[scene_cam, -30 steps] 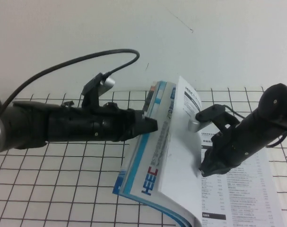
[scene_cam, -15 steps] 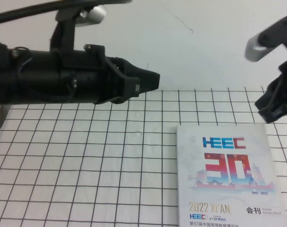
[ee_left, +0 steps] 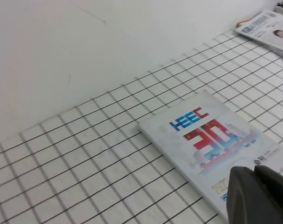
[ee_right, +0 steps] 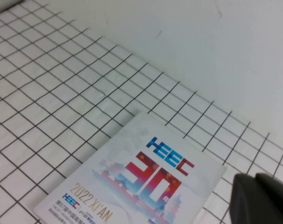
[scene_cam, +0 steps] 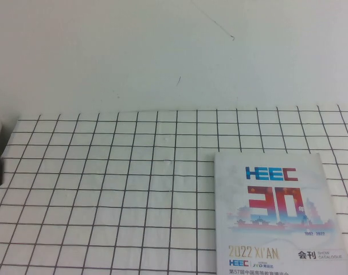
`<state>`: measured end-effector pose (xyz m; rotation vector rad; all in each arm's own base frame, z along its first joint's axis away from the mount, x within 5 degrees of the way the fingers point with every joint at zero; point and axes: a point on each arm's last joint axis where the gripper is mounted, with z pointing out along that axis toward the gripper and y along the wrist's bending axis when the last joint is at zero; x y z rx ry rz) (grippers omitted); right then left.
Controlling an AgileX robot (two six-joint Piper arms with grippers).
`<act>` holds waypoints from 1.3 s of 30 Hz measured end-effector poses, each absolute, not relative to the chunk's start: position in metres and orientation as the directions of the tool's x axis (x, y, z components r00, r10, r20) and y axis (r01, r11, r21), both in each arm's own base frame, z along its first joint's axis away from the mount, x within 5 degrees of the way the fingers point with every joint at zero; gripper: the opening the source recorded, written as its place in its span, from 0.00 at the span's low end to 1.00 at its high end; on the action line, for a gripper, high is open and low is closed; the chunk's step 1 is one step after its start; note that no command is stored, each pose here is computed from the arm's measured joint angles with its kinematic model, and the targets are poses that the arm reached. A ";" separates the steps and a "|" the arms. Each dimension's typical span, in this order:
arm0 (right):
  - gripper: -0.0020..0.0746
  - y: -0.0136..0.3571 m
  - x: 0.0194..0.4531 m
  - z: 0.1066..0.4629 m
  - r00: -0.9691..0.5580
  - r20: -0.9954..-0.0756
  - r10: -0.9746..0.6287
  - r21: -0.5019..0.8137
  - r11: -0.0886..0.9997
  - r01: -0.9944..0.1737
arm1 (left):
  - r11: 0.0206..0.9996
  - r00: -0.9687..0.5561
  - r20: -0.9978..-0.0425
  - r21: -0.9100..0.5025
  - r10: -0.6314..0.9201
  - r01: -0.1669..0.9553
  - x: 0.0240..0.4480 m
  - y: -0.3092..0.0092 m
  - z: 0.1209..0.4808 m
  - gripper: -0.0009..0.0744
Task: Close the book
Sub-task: 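Close the open booklet and leave it lying on the table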
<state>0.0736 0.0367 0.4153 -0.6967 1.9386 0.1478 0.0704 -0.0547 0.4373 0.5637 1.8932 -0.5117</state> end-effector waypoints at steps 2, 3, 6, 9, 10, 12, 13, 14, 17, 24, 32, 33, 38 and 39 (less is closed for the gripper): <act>0.02 0.025 0.050 0.404 -0.259 -0.888 -0.380 -0.215 0.841 -0.496 | 0.847 -0.342 -0.931 -0.081 0.124 0.525 0.050 -0.040 0.424 0.01; 0.02 0.021 0.041 0.398 -0.238 -0.897 -0.371 -0.223 0.848 -0.482 | 0.868 -0.328 -0.938 -0.067 0.113 0.492 0.040 -0.032 0.418 0.01; 0.02 0.015 0.031 0.378 -0.225 -0.902 -0.369 -0.234 0.855 -0.464 | 0.920 -0.329 -0.941 -0.062 0.075 0.386 0.029 -0.018 0.392 0.01; 0.02 0.017 0.038 0.360 -0.243 -0.894 -0.378 -0.235 0.854 -0.464 | 0.945 -0.356 -0.931 -0.039 0.084 0.326 0.037 -0.014 0.364 0.01; 0.02 0.019 0.042 0.353 -0.248 -0.891 -0.380 -0.236 0.854 -0.464 | 0.948 -0.364 -0.927 -0.036 0.087 0.317 0.042 -0.015 0.355 0.01; 0.02 0.021 0.050 0.341 -0.234 -0.897 -0.375 -0.238 0.856 -0.459 | 0.950 -0.364 -0.928 -0.039 0.081 0.311 0.050 -0.017 0.340 0.01; 0.02 0.022 0.053 0.337 -0.227 -0.900 -0.372 -0.239 0.857 -0.456 | 0.950 -0.357 -0.931 -0.042 0.076 0.311 0.055 -0.019 0.333 0.01; 0.02 0.024 0.057 0.331 -0.215 -0.905 -0.368 -0.242 0.859 -0.452 | 0.951 -0.348 -0.934 -0.038 0.076 0.308 0.058 -0.020 0.326 0.01; 0.02 0.026 0.064 0.317 -0.187 -0.915 -0.359 -0.248 0.862 -0.442 | 0.951 -0.332 -0.940 -0.033 0.075 0.307 0.066 -0.022 0.308 0.01; 0.02 0.029 0.070 0.282 -0.254 -0.887 -0.386 -0.241 0.855 -0.460 | 0.952 -0.403 -0.910 -0.031 0.100 0.306 0.072 -0.024 0.270 0.01; 0.02 0.029 0.071 0.246 -0.341 -0.840 -0.422 -0.228 0.845 -0.483 | 0.952 -0.506 -0.851 -0.020 0.145 0.307 0.071 -0.024 0.228 0.01; 0.02 0.029 0.071 0.243 -0.349 -0.835 -0.425 -0.227 0.844 -0.485 | 0.952 -0.517 -0.843 -0.019 0.150 0.307 0.071 -0.024 0.223 0.01; 0.02 0.029 0.070 0.231 -0.376 -0.817 -0.438 -0.223 0.841 -0.494 | 0.951 -0.544 -0.824 -0.017 0.161 0.307 0.070 -0.023 0.205 0.01; 0.02 0.028 0.070 0.229 -0.382 -0.813 -0.440 -0.222 0.840 -0.495 | 0.951 -0.534 -0.830 -0.017 0.158 0.308 0.070 -0.024 0.203 0.01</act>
